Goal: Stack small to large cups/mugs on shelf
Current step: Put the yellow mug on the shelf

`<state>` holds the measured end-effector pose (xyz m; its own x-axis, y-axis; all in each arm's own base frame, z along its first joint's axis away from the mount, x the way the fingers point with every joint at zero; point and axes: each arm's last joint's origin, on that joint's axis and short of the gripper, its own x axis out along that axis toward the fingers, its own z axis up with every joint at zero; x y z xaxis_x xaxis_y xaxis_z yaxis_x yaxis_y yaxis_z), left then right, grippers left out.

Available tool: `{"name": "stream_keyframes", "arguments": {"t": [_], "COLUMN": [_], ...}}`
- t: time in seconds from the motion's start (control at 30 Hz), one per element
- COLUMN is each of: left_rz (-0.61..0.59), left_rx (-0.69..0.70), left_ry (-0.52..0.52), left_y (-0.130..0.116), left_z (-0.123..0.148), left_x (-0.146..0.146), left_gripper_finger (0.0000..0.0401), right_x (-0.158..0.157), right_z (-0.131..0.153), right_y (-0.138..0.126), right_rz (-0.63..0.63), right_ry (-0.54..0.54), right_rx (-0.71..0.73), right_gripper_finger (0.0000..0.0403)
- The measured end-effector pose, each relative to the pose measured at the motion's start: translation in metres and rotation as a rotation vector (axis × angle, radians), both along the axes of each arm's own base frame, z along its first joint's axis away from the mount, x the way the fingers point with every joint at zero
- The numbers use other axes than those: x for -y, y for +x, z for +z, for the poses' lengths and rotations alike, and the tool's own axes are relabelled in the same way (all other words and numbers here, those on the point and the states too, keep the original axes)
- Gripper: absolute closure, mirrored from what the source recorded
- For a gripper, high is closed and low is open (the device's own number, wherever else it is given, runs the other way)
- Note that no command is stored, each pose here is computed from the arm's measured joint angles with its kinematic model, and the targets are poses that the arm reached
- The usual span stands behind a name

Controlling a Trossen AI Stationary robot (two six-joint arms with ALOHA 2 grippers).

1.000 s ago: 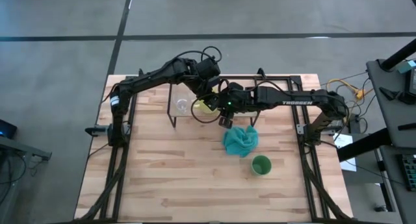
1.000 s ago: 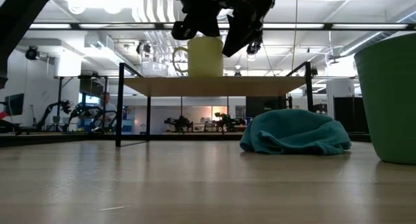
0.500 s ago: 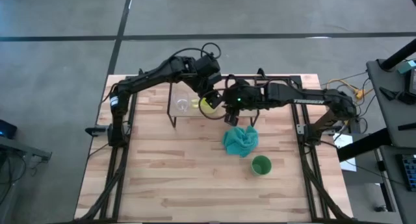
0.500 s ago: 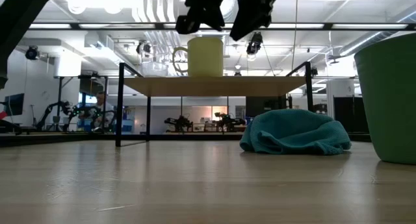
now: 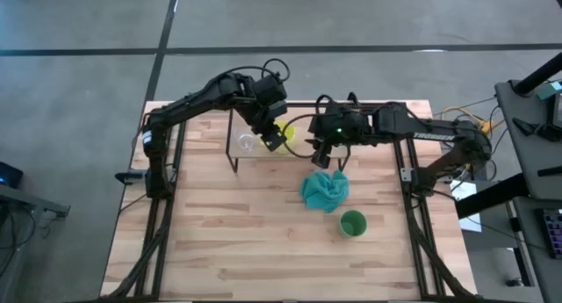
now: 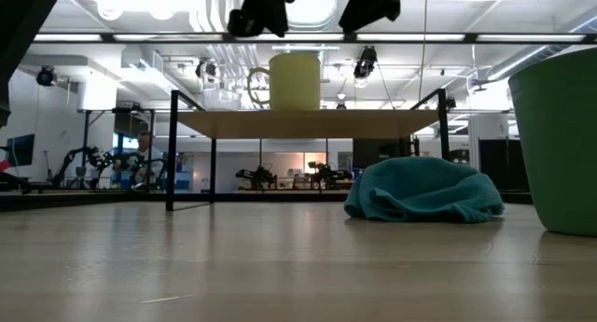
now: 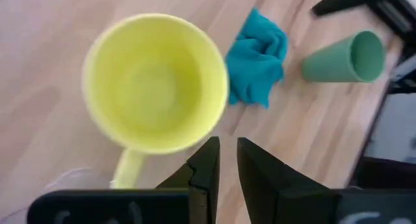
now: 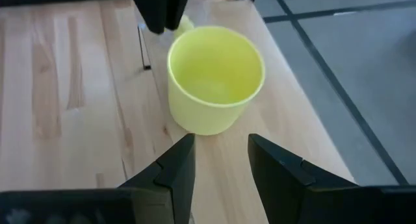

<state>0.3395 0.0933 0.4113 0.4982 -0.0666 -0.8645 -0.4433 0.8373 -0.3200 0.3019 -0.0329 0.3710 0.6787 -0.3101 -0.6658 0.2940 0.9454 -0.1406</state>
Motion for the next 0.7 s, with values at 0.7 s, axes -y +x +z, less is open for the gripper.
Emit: {"name": "stream_keyframes", "arguments": {"t": [0.7], "left_rz": [-0.101], "left_rx": [-0.141], "left_ry": [0.131], "left_y": [-0.012], "left_z": [-0.014], "left_x": [0.002], "left_gripper_finger": [0.0361], "right_x": [-0.006], "right_z": [0.015], "right_y": [-0.016], "right_rz": [0.007], "right_ry": [0.009], "right_rx": [0.055], "right_gripper_finger": [0.0266]}}
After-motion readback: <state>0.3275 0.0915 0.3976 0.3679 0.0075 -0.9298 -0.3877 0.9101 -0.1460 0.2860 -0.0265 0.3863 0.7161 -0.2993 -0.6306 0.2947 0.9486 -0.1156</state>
